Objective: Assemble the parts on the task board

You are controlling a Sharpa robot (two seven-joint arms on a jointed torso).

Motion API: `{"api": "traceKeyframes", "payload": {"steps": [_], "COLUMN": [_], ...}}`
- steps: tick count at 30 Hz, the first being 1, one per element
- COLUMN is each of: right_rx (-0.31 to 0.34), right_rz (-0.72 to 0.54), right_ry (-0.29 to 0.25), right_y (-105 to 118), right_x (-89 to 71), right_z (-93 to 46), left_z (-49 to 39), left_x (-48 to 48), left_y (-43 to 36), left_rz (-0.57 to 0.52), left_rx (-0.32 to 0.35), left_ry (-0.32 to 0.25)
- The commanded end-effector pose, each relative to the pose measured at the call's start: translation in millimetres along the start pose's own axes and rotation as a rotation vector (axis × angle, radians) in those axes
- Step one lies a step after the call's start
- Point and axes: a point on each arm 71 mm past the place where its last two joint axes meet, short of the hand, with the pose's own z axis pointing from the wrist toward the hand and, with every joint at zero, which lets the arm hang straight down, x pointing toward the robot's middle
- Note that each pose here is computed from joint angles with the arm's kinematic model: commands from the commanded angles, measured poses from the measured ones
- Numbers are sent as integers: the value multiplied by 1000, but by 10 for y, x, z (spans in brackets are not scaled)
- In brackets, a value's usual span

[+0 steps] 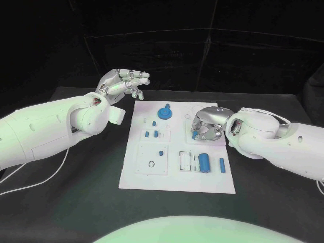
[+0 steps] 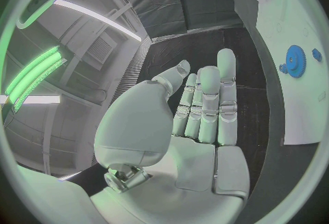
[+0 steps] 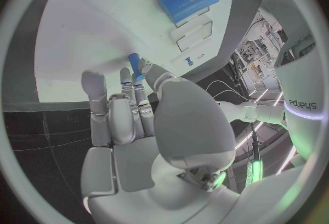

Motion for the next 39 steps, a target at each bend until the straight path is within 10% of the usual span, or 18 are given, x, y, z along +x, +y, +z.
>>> {"api": "traceKeyframes", "payload": {"steps": [1, 22, 39], "right_rx": [-11, -96, -332], "right_rz": [10, 218, 200], "right_ry": [-40, -165, -117], "right_y": [16, 197, 1004], "right_x": [-37, -177, -21], "right_z": [-3, -229, 35], "left_z": [4, 6, 21], "left_x": [5, -9, 15], "left_y": [-11, -7, -3], "left_rz": [-8, -7, -10], "left_rx": [3, 1, 1], "left_ry": [7, 6, 12]}}
